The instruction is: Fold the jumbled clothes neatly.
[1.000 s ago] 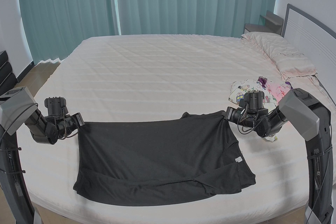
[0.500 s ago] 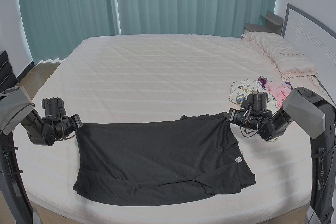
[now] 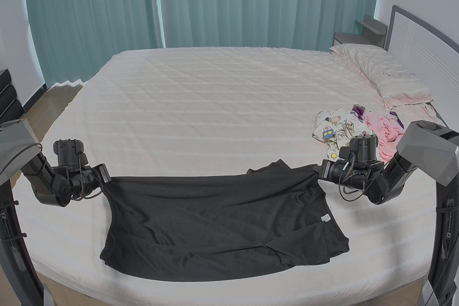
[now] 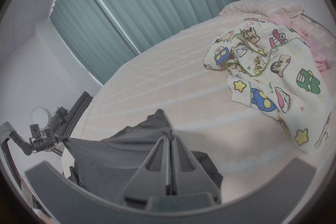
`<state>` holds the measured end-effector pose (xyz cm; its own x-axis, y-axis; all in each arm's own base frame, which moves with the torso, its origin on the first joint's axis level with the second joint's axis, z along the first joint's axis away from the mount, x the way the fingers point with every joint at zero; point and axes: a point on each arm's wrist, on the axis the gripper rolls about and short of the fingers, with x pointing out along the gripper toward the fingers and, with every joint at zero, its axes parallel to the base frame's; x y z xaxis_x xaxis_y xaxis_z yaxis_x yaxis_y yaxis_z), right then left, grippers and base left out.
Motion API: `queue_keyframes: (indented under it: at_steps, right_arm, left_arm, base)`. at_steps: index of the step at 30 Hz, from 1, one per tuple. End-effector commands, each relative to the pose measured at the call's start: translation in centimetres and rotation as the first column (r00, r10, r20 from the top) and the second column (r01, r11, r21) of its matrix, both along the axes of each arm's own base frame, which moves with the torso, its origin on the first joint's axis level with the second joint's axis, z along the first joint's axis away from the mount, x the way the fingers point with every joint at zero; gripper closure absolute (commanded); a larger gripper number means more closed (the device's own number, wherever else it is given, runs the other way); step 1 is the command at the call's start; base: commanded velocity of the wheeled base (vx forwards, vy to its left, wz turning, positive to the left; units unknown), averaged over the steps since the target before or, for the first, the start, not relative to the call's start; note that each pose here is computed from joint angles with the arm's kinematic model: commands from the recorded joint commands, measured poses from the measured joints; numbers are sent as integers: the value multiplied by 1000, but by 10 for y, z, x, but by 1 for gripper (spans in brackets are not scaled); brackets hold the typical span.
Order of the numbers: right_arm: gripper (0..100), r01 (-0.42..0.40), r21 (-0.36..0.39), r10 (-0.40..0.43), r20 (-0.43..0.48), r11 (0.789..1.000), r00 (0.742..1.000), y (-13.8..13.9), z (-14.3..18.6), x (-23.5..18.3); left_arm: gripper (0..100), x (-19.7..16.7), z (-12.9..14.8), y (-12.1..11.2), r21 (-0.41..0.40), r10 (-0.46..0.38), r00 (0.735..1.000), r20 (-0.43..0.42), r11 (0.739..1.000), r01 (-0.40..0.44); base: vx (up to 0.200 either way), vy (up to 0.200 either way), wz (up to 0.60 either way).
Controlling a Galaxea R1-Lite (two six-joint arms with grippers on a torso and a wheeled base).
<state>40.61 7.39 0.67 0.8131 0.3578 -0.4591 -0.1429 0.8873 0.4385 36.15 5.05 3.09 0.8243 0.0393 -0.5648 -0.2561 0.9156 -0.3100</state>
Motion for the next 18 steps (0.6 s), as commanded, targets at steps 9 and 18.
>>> queue_keyframes:
  at_steps: [9,18]
  right_arm:
    - [100,-39,-54,36,-53,998,998,-13,-24,-55]
    - [100,-65,-93,52,-133,994,990,-16,-45,-82]
  left_arm:
    - [100,-44,-23,-8,-3,-29,987,-160,1000,29]
    - [100,-70,-42,-16,-21,-82,964,-253,997,79]
  base:
    - [0,0,0]
    - [0,0,0]
